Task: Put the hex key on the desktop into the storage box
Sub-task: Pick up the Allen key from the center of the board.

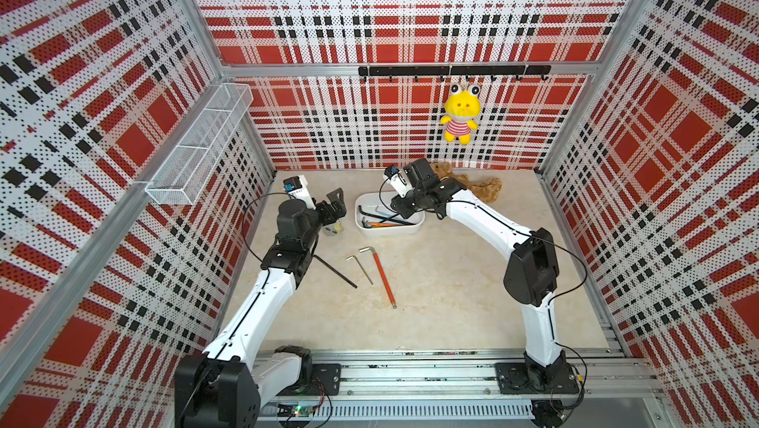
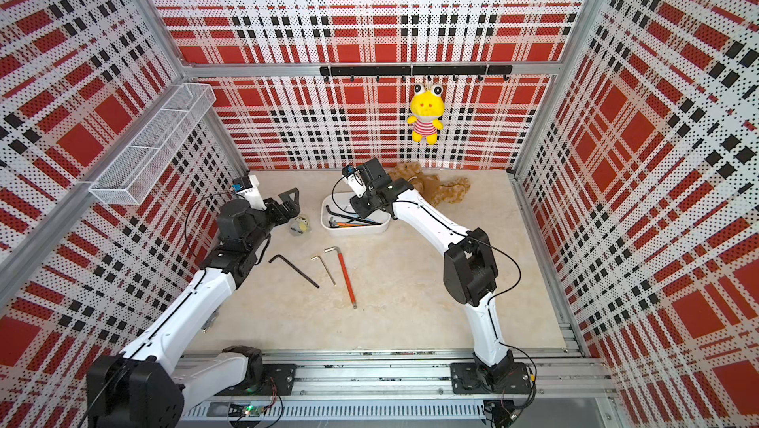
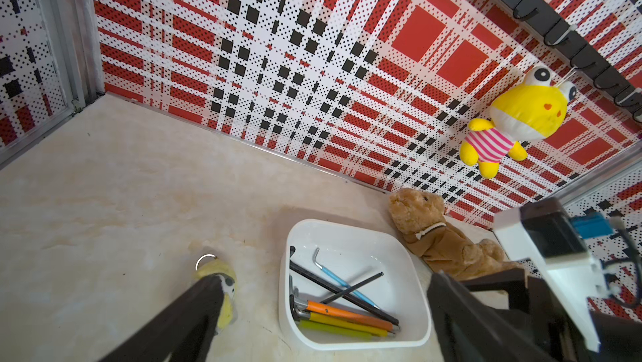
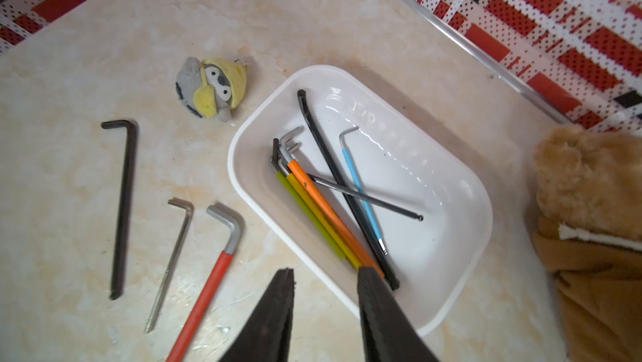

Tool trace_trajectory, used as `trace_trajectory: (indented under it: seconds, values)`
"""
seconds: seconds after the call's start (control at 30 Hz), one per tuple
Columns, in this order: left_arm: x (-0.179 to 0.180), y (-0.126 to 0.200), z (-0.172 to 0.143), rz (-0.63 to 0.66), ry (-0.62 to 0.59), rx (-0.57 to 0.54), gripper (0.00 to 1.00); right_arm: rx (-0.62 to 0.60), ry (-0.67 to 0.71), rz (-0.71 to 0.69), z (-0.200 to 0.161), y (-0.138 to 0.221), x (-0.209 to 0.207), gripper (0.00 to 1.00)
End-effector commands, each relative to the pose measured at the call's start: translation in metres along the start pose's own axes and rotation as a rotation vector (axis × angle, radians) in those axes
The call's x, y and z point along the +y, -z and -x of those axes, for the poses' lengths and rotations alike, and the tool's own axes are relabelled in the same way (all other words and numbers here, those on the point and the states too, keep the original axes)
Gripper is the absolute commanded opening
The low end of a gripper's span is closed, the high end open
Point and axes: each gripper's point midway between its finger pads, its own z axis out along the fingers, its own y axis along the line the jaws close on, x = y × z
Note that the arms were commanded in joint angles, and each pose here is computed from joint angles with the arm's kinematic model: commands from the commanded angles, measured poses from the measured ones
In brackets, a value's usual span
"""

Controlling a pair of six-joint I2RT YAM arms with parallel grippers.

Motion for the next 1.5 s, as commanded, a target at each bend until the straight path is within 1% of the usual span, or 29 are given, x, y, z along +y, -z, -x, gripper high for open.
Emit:
trace_trajectory:
  seconds: [0.0,0.13,0.23,0.3,0.4,0.57,0.87,1.13,1.2,1.27,1.33,1.4,1.47]
  values:
    - [-0.002,-0.004,0.002,-0.019,0.004,-0.005,0.99,0.159,-0.181,0.027,-0.045,-0.009,0.025,0.41]
    - [-0.006,-0.008,-0.001,-0.030,0.012,-0.002,0.99,0.267,-0.172,-0.041,-0.079,-0.021,0.053,0.46]
    - [-0.010,-0.009,-0.003,-0.036,0.013,0.002,0.99,0.335,-0.212,-0.060,-0.101,-0.035,0.071,0.48]
    - [-0.012,-0.008,-0.001,-0.037,0.010,-0.003,0.99,0.360,-0.232,-0.048,-0.111,-0.044,0.083,0.49]
    - [-0.013,-0.007,0.001,-0.036,0.010,-0.009,0.99,0.378,-0.255,-0.032,-0.119,-0.055,0.097,0.49]
    - [-0.016,-0.005,0.004,-0.040,0.010,-0.015,0.99,0.413,-0.284,-0.033,-0.130,-0.065,0.101,0.49]
    - [-0.020,-0.003,0.007,-0.043,0.004,-0.018,0.99,0.458,-0.275,-0.047,-0.148,-0.080,0.109,0.49]
    - [-0.023,-0.006,0.007,-0.048,0.003,-0.014,0.99,0.498,-0.253,-0.073,-0.159,-0.086,0.119,0.49]
    - [-0.025,-0.006,0.007,-0.052,0.002,-0.014,0.99,0.511,-0.246,-0.083,-0.162,-0.088,0.121,0.47]
    - [-0.025,-0.006,0.007,-0.052,0.000,-0.015,0.99,0.524,-0.240,-0.095,-0.165,-0.088,0.122,0.41]
    - [-0.025,-0.006,0.008,-0.050,-0.001,-0.016,0.99,0.547,-0.240,-0.124,-0.171,-0.089,0.120,0.33]
    - [-0.026,-0.006,0.008,-0.050,-0.003,-0.017,0.99,0.572,-0.241,-0.157,-0.178,-0.089,0.115,0.22]
    - [-0.026,-0.006,0.008,-0.050,-0.004,-0.017,0.99,0.591,-0.226,-0.185,-0.184,-0.088,0.113,0.20]
